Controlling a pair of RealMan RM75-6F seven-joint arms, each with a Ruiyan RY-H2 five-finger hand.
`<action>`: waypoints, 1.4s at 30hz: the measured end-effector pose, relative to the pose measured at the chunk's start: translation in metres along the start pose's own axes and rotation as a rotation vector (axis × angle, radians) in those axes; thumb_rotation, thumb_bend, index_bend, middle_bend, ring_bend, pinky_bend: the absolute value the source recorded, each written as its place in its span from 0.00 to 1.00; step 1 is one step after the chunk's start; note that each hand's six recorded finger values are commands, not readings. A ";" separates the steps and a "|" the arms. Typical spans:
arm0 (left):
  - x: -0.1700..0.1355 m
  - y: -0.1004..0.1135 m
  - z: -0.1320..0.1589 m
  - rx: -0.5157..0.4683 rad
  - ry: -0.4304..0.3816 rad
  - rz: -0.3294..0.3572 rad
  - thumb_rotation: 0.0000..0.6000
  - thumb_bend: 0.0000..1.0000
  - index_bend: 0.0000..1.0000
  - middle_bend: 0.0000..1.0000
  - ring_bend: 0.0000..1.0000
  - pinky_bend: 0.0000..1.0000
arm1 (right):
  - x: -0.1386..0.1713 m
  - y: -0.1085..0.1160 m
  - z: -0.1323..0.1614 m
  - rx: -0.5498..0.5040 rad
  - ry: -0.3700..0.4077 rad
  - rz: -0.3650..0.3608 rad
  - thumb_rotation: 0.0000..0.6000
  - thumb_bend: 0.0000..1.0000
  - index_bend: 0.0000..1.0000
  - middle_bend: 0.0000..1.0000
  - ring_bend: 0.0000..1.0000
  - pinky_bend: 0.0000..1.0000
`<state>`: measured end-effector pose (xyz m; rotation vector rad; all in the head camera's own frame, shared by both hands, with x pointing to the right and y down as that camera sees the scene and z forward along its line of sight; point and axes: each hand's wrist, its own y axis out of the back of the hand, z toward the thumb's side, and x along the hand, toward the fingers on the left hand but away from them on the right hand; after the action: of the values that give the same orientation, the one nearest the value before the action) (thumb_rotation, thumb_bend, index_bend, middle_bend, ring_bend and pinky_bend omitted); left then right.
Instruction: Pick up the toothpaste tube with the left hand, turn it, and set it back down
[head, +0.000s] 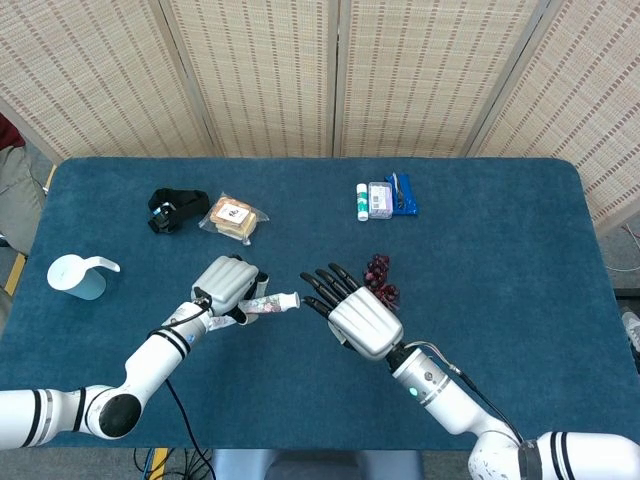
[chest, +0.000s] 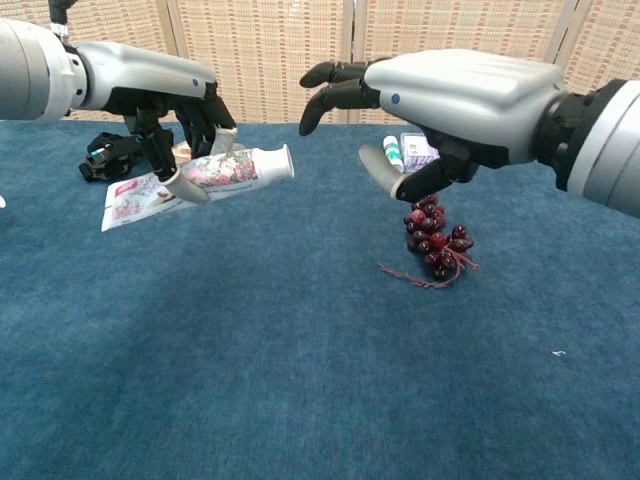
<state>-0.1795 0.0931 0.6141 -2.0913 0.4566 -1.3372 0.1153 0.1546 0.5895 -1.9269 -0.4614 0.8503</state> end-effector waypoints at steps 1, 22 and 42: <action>0.001 0.000 0.001 0.002 0.002 0.002 1.00 0.31 0.58 0.65 0.41 0.24 | -0.002 -0.001 0.001 0.000 0.002 0.000 1.00 0.61 0.24 0.00 0.00 0.00; 0.002 0.002 0.004 0.001 0.002 0.001 1.00 0.31 0.58 0.65 0.41 0.24 | -0.024 -0.020 0.011 0.003 0.009 0.043 1.00 0.61 0.24 0.00 0.00 0.00; -0.002 0.005 -0.001 -0.013 0.003 0.002 1.00 0.31 0.59 0.65 0.41 0.23 | -0.024 -0.025 0.005 0.004 -0.013 0.075 1.00 0.61 0.24 0.00 0.00 0.00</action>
<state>-0.1812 0.0902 0.6103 -2.0996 0.4694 -1.3399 0.0959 0.1545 0.6188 -1.9462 -0.3974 0.9120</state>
